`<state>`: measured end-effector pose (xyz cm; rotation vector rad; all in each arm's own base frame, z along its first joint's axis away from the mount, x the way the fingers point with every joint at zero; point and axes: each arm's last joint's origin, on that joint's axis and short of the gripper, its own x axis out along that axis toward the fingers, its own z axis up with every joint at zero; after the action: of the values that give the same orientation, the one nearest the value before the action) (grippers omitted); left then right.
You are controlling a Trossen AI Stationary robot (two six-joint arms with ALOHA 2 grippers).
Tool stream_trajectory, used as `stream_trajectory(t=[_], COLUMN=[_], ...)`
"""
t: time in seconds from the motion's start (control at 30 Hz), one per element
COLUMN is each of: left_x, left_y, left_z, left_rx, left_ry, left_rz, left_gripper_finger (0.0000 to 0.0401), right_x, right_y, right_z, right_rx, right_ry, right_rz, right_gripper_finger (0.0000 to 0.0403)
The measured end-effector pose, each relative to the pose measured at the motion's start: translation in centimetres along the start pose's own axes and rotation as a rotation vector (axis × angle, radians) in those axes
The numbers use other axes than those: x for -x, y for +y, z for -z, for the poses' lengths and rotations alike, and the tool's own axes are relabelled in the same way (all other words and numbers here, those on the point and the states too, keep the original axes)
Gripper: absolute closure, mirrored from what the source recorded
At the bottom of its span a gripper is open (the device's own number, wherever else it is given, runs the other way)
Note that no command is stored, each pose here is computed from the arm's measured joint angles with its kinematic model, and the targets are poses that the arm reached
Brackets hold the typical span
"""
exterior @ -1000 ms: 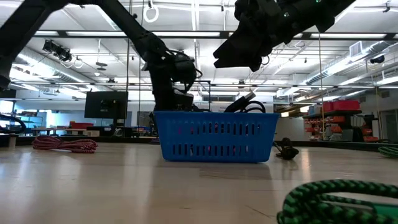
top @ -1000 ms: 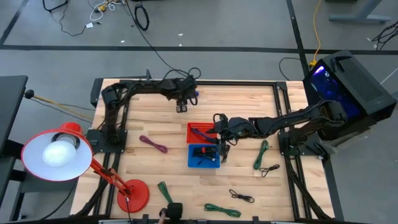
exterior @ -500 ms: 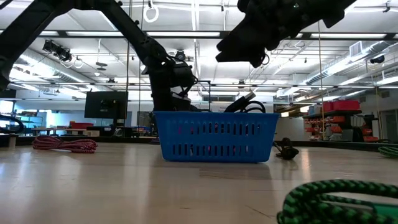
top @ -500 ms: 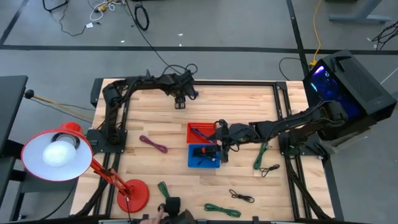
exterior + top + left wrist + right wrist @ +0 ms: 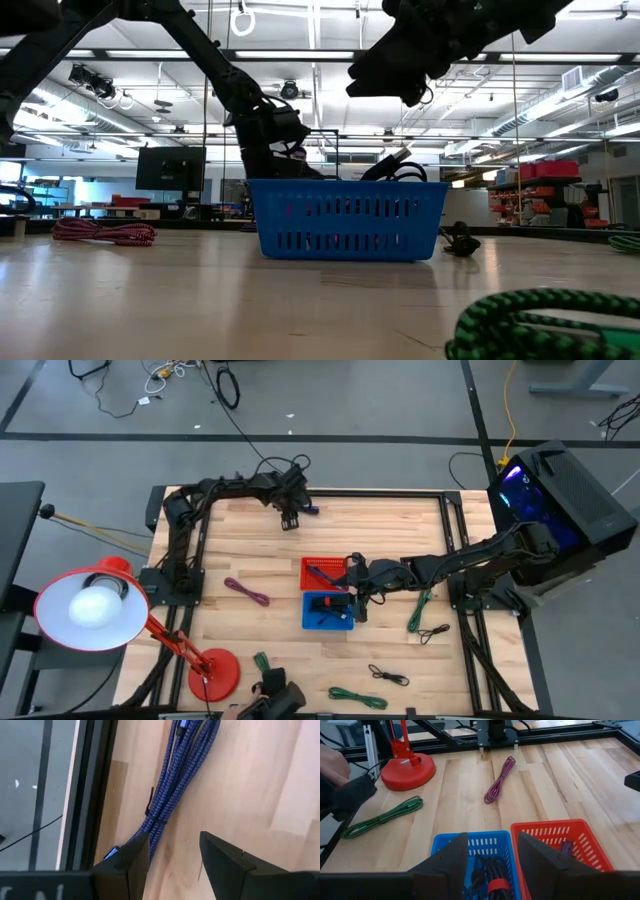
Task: Pick & Place USB Port
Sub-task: Put the blue charger cable into the red bin
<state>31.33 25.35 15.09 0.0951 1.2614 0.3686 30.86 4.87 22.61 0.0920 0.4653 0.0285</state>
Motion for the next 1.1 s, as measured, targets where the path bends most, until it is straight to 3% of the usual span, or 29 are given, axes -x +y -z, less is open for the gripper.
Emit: stream_trajectory(t=[0.2,0.43,0.53,0.63,0.83,0.93,1.03,1.1], left_x=[-0.1,-1.1,-2.3,-3.0,-2.6,-2.6,-2.7,-2.6], left_y=[0.8,1.7,1.6,1.4,2.5,2.8,2.9,2.9], left_z=[0.4,1.6,2.0,2.1,1.4,1.1,1.2,1.2], left_rx=[0.053,0.194,0.191,0.169,0.206,0.211,0.226,0.239], left_ry=[-0.016,0.024,0.072,0.125,0.063,0.06,0.066,0.072], left_rz=[0.027,0.051,0.058,-0.013,-0.002,-0.047,-0.064,-0.058], left_gripper_finger=[0.0222,0.0222,0.0222,0.0222,0.0228,0.0269,0.0358,0.0383], right_x=[0.0,0.0,0.0,0.0,0.0,0.0,0.0,0.0], right_y=[0.0,-0.1,0.0,0.0,0.0,0.0,0.0,0.0], right_z=[0.0,-0.1,-0.2,-0.2,-0.2,-0.2,-0.2,-0.2], right_rx=[0.008,0.007,0.006,0.007,0.012,0.016,0.016,0.016], right_ry=[-0.005,-0.016,-0.018,-0.019,-0.019,-0.019,-0.019,-0.019], right_rz=[0.0,0.021,0.021,0.02,0.02,0.021,0.021,0.021], right_gripper_finger=[0.0229,0.0229,0.0229,0.0229,0.0229,0.0229,0.0229,0.0229])
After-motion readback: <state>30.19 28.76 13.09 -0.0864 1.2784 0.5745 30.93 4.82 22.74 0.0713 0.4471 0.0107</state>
